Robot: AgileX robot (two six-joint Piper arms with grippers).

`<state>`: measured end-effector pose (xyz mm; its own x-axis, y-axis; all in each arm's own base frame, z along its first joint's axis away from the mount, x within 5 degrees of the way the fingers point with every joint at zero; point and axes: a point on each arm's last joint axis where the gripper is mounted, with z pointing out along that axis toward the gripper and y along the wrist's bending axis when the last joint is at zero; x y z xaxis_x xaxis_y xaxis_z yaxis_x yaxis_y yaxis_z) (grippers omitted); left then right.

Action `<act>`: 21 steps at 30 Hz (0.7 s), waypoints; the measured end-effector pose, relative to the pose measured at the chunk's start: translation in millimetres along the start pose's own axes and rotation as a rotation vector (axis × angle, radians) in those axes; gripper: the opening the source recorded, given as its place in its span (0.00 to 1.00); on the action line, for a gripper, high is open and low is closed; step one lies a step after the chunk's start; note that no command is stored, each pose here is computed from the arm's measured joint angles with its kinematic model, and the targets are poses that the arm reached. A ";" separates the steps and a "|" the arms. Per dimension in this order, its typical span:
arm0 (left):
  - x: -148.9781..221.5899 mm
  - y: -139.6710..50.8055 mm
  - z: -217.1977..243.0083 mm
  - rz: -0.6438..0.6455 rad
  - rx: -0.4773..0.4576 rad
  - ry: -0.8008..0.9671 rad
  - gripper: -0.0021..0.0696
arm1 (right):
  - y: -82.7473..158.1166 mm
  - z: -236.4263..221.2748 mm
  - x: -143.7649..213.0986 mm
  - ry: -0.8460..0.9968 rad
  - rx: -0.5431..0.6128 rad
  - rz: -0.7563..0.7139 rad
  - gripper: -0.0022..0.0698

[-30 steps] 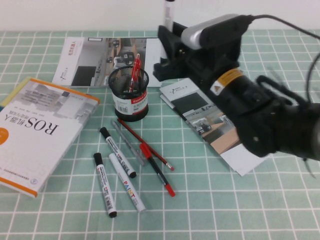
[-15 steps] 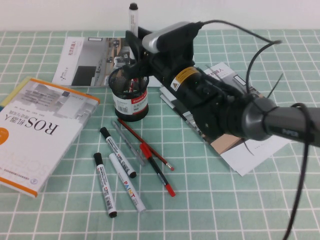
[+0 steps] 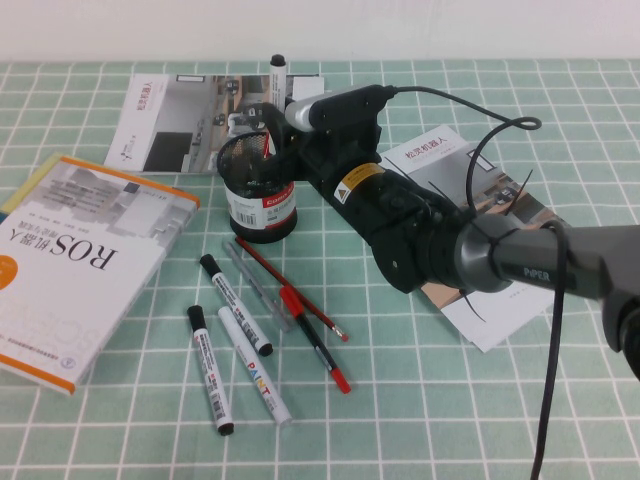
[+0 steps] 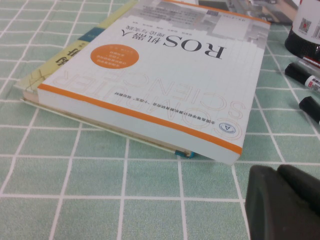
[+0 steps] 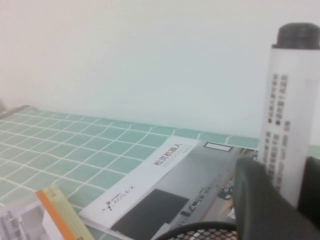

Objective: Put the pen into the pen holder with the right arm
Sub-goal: Place the pen onto the pen holder

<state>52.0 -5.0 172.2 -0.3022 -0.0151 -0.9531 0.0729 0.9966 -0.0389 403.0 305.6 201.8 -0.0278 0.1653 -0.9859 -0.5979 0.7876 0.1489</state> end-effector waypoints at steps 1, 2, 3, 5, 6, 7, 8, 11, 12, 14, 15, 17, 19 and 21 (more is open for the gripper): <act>0.0 0.0 0.0 0.000 0.000 0.000 0.02 | -0.1 0.0 0.0 0.000 0.001 0.001 0.21; 0.0 0.0 0.0 0.000 0.000 0.000 0.02 | 0.0 0.3 -0.4 0.000 0.001 0.001 0.21; 0.0 0.0 0.0 0.000 0.000 0.000 0.02 | -0.1 0.1 0.0 0.001 0.001 0.001 0.21; 0.0 0.0 0.0 0.000 0.000 0.000 0.02 | -0.2 0.1 0.6 0.007 0.002 0.001 0.21; 0.0 0.0 0.0 0.000 0.000 0.000 0.02 | -0.2 0.1 1.0 0.013 0.003 0.001 0.21; 0.0 0.0 0.0 0.000 0.000 0.000 0.02 | -0.4 0.1 1.4 0.016 0.004 0.003 0.21; 0.0 0.0 0.0 0.000 0.000 0.000 0.02 | -0.4 0.1 2.1 0.025 0.005 0.002 0.21; 0.0 0.0 0.0 0.000 0.000 0.000 0.02 | -0.5 0.0 3.2 0.037 0.006 0.002 0.21; 0.0 0.0 0.0 0.000 0.000 0.000 0.02 | -0.6 0.0 3.3 0.038 0.006 0.002 0.21; 0.0 0.0 0.0 0.000 0.000 0.000 0.02 | -0.5 0.3 2.8 0.036 0.006 0.002 0.22; 0.0 0.0 0.0 0.000 0.000 0.000 0.02 | -0.5 0.3 2.8 0.036 0.006 0.002 0.24; 0.0 0.0 0.0 0.000 0.000 0.000 0.02 | -0.6 0.3 2.8 0.036 0.007 0.003 0.32; 0.0 0.0 0.0 0.000 0.000 0.000 0.02 | -0.7 0.3 2.8 0.036 0.008 0.004 0.41; 0.0 0.0 0.0 0.000 0.000 0.000 0.02 | -1.1 0.3 2.8 0.035 0.013 0.010 0.49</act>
<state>52.0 -5.0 172.2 -0.3022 -0.0151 -0.9531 0.0729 0.9966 -0.0389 403.8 305.4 199.0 -0.0623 0.1523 -0.9864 -0.5869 0.7938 0.1596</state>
